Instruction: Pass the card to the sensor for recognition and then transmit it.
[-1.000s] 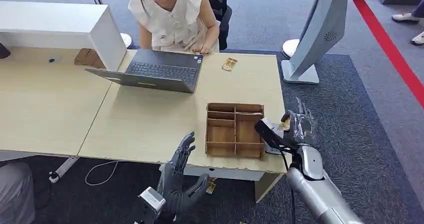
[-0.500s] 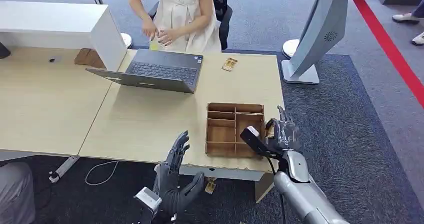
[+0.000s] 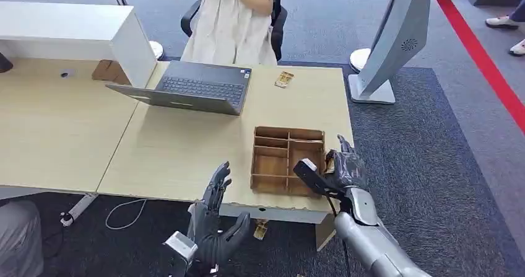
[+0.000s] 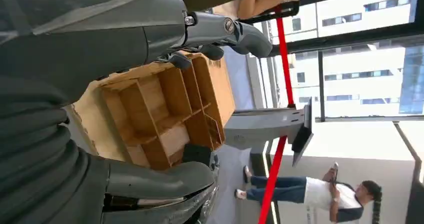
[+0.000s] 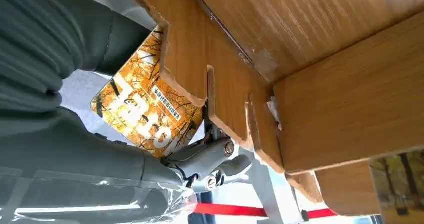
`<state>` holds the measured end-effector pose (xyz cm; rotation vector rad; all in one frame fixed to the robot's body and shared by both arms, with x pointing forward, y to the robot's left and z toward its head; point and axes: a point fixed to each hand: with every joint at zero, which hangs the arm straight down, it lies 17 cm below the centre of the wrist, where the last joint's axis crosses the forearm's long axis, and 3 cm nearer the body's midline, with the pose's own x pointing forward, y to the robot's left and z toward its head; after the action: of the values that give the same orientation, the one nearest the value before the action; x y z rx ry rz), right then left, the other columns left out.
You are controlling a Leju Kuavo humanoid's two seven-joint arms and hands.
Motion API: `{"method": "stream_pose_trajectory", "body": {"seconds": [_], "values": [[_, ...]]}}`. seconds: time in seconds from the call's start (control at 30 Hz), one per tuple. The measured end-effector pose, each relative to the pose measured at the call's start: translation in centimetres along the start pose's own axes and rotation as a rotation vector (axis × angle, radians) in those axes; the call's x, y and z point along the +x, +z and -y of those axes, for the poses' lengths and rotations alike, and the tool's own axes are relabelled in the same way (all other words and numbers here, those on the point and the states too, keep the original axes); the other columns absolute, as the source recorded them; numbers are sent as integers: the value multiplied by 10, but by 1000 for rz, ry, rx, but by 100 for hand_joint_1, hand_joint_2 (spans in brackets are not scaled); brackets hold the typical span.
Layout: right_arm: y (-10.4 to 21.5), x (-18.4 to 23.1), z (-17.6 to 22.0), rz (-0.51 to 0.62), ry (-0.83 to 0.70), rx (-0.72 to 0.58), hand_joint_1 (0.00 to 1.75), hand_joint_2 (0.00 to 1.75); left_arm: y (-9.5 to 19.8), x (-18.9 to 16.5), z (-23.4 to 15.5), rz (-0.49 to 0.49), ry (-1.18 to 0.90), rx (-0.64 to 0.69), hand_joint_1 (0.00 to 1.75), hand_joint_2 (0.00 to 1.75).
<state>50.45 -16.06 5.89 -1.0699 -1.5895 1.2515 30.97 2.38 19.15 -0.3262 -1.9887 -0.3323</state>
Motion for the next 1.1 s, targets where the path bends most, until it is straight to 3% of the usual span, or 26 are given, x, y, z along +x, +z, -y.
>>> {"method": "stream_pose_trajectory", "body": {"seconds": [0.33,0.77,1.1], "values": [[-2,-3,1,-6,24,-2,175,175,-1,1,0,4,10,0,0,175],[-18,-35,50,-71,60,-134,175,175,-5,6,2,25,18,-7,0,175],[-13,-49,46,-107,68,-123,175,175,-7,10,3,40,31,-12,0,175]]}}
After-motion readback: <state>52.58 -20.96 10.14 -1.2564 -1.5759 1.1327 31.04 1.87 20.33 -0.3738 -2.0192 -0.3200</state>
